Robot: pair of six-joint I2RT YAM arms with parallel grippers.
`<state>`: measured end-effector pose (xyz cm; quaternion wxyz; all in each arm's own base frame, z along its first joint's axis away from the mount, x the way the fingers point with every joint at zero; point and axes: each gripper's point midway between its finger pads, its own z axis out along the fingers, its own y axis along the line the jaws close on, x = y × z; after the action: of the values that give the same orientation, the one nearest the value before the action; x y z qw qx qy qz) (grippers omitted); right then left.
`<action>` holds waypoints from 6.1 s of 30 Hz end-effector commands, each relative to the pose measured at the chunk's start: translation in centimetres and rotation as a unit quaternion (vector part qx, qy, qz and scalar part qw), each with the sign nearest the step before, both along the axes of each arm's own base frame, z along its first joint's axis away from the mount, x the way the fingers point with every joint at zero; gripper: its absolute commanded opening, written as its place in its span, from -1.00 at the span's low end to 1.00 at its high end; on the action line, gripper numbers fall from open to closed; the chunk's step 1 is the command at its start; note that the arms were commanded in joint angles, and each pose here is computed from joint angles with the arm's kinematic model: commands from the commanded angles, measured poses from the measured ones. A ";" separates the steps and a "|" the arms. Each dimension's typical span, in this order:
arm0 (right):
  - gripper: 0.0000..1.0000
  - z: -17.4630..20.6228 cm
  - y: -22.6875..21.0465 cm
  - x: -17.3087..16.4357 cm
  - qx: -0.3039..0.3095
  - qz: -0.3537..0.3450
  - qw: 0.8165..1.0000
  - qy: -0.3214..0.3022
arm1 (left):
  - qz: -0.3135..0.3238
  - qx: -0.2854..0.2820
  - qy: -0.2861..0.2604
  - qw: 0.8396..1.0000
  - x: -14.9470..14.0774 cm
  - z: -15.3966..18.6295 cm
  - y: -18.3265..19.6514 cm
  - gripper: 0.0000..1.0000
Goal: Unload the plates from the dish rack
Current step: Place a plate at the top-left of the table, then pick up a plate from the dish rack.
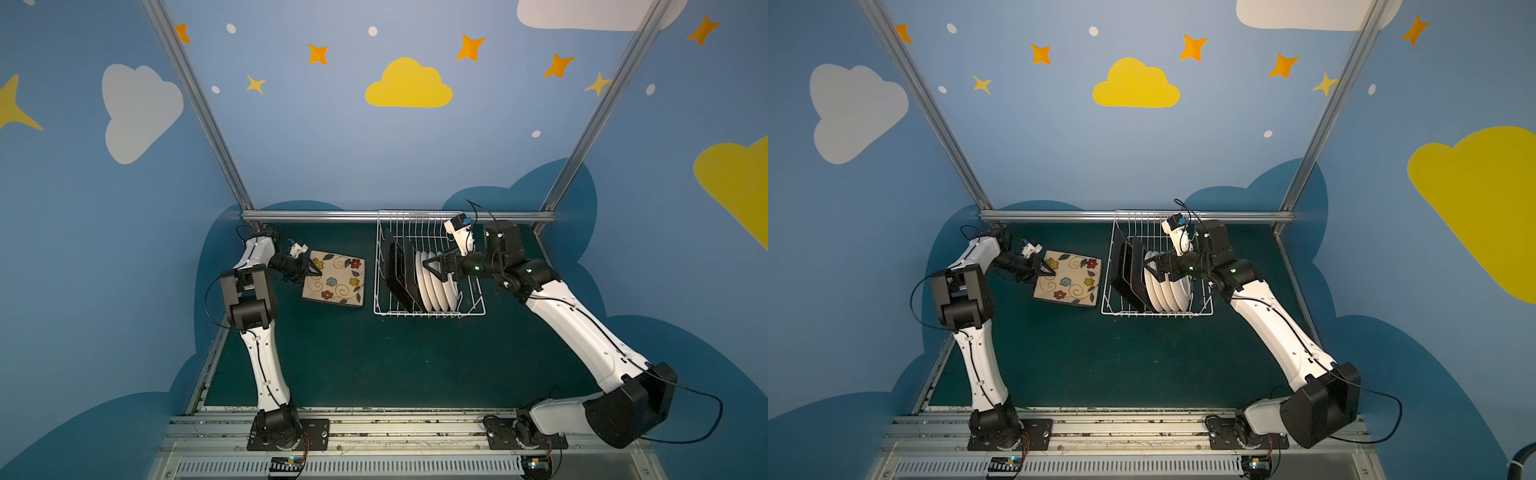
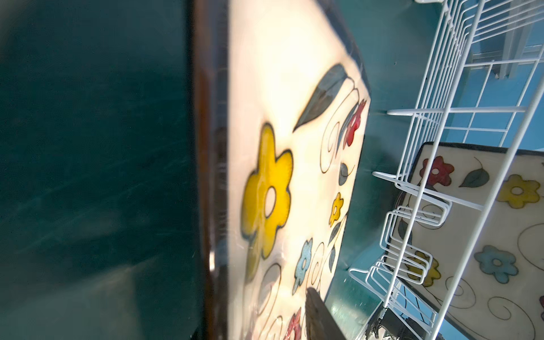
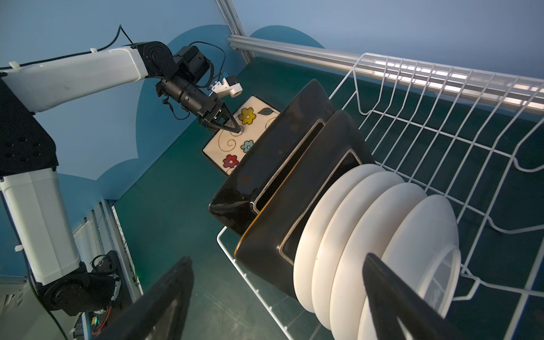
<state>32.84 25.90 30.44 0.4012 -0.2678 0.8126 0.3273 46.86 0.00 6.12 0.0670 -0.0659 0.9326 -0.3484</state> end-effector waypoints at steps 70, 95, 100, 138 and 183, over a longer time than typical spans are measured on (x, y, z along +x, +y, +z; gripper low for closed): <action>0.79 1.2 -4.7 0.6 -0.041 -0.125 0.990 -0.047 | -0.063 0.028 -0.176 0.982 -6.1 21.2 -18.6 0.94; 0.79 0.2 -5.7 0.3 -0.023 -0.156 0.986 -0.051 | -0.077 0.083 -0.096 0.989 -6.6 15.1 -24.3 0.19; 0.79 0.1 -6.3 0.6 -0.022 -0.177 0.983 -0.051 | -0.081 0.095 -0.096 0.988 -6.3 14.2 -25.0 0.08; 0.79 -1.7 -8.0 1.5 -0.030 -0.215 0.975 -0.046 | -0.065 0.119 -0.046 0.990 -5.7 10.0 -27.0 -0.39; 0.81 -1.9 -8.9 2.0 -0.009 -0.240 0.970 -0.043 | -0.060 0.083 -0.087 0.991 -5.8 15.5 -27.9 -0.94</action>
<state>34.59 17.14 28.13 0.4902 -0.0903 0.8441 0.1977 40.94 -28.11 19.04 0.1013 -0.0064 0.9565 -0.2736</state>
